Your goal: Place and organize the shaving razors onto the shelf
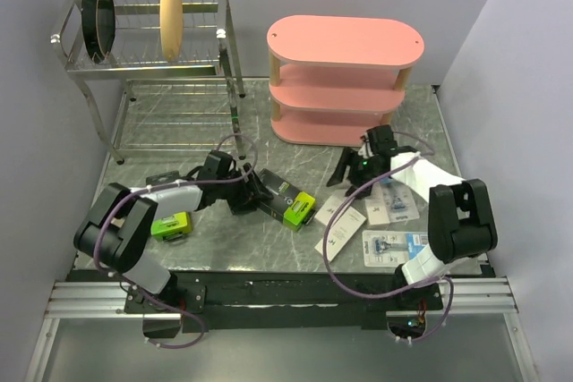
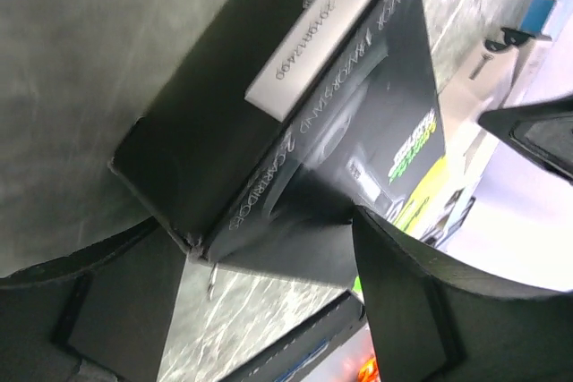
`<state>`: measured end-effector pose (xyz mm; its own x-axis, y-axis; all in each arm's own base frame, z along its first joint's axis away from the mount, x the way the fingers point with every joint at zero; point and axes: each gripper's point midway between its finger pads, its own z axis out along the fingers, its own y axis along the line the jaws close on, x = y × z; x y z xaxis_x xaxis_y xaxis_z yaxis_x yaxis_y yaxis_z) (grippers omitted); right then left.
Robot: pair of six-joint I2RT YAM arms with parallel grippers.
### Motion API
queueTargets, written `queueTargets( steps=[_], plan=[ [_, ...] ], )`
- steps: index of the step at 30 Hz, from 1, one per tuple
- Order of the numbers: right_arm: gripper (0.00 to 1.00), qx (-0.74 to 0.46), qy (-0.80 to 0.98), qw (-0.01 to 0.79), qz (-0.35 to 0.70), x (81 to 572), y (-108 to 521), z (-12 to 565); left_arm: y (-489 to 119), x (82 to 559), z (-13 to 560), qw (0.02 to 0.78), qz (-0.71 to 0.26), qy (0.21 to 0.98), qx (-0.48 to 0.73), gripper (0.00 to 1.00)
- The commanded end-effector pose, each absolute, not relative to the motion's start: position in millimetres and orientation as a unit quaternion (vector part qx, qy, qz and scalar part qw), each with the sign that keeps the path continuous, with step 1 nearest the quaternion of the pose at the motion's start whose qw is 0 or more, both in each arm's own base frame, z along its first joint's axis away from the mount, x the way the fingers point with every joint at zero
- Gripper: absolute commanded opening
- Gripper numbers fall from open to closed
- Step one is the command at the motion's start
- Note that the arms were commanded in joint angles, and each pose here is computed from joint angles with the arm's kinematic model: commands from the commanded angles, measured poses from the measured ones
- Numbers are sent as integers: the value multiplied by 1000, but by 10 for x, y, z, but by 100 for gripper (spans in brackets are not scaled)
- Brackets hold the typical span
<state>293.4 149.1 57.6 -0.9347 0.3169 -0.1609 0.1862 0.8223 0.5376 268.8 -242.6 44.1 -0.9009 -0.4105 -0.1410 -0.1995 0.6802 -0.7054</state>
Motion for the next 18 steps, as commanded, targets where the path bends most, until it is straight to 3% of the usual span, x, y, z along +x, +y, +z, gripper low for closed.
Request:
queueTargets(
  steps=[1, 9, 18],
  plan=[
    [75, 96, 980, 116, 130, 2694, 847, 369, -2433, 3032, 493, 179, -343, 903, -184, 76],
    [67, -8, 935, 220, 277, 2696, 1458, 1137, -2220, 3216, 181, 185, -259, 932, -171, 76],
    [55, 50, 903, 166, 394, 2471, 2261, 1016, -2264, 3205, 451, 213, -326, 903, -180, 79]
  ],
)
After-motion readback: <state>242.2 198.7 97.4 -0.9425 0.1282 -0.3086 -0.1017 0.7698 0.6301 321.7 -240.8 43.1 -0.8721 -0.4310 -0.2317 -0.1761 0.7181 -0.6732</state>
